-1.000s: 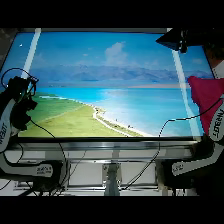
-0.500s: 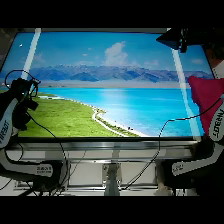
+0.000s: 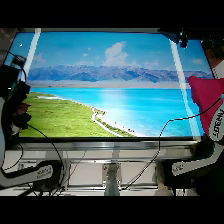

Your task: Fold the clothes and pants, and hang the long-sleeved shirts on hangers.

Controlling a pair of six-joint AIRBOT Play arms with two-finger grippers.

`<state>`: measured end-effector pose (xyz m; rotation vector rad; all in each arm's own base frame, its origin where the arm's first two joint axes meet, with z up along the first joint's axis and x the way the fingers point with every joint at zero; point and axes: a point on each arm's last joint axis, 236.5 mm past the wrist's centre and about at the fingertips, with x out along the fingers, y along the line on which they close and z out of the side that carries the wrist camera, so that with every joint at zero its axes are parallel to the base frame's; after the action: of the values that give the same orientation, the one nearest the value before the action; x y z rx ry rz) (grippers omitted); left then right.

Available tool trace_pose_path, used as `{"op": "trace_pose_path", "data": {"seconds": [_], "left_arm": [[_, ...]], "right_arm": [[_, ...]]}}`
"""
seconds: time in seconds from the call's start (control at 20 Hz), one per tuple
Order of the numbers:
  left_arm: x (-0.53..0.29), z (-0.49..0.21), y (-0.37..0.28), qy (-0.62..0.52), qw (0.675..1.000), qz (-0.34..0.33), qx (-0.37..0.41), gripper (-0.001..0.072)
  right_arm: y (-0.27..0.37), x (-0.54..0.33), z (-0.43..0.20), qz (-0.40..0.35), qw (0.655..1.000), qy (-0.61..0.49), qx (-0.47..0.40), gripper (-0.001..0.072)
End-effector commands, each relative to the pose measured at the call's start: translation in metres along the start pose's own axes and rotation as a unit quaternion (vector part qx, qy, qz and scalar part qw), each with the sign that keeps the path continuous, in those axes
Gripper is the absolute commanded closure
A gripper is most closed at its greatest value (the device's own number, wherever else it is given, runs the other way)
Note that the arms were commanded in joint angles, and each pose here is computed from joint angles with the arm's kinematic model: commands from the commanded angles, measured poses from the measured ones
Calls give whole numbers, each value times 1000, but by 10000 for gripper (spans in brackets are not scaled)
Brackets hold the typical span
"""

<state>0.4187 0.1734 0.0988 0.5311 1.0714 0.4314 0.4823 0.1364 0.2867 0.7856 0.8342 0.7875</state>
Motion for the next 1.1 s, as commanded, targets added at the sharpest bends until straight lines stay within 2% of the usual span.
{"op": "trace_pose_path", "data": {"seconds": [0.0, 0.1, 0.2, 0.25, 0.3, 0.4, 0.6, 0.85, 0.9, 0.95, 1.0, 1.05], "left_arm": [[-127, 83, 32, -240, 953, -61, -175, 691], [-222, 116, 32, -379, 885, -141, -229, 691], [-318, 131, 27, -493, 805, -215, -250, 691], [-356, 131, 20, -528, 777, -243, -242, 692], [-376, 129, 7, -541, 766, -264, -228, 692], [-389, 124, -38, -519, 772, -315, -189, 692], [-373, 104, -170, -404, 817, -406, -64, 691], [-342, 55, -325, -270, 845, -452, 95, 690], [-338, 43, -351, -248, 846, -455, 123, 667], [-336, 30, -374, -236, 843, -456, 156, 481], [-336, 20, -391, -231, 839, -457, 183, 202], [-338, 10, -404, -223, 836, -459, 201, 135]], "right_arm": [[0, -1, 5, 0, 1000, -11, 0, 691], [0, -1, 9, 0, 1000, -19, 0, 691], [1, -1, 10, 1, 1000, -22, 0, 691], [1, -1, 13, 1, 1000, -27, 0, 692], [1, -2, 18, 1, 999, -38, 0, 692], [0, -5, 30, 0, 998, -63, -1, 693], [-10, -21, 44, -22, 995, -95, -5, 693], [-38, -58, 55, -68, 991, -120, -1, 691], [-43, -64, 56, -73, 990, -122, 3, 689], [-48, -69, 58, -78, 989, -126, 6, 647], [-52, -74, 59, -83, 988, -128, 8, 523], [-57, -77, 60, -92, 987, -131, 8, 385]]}}
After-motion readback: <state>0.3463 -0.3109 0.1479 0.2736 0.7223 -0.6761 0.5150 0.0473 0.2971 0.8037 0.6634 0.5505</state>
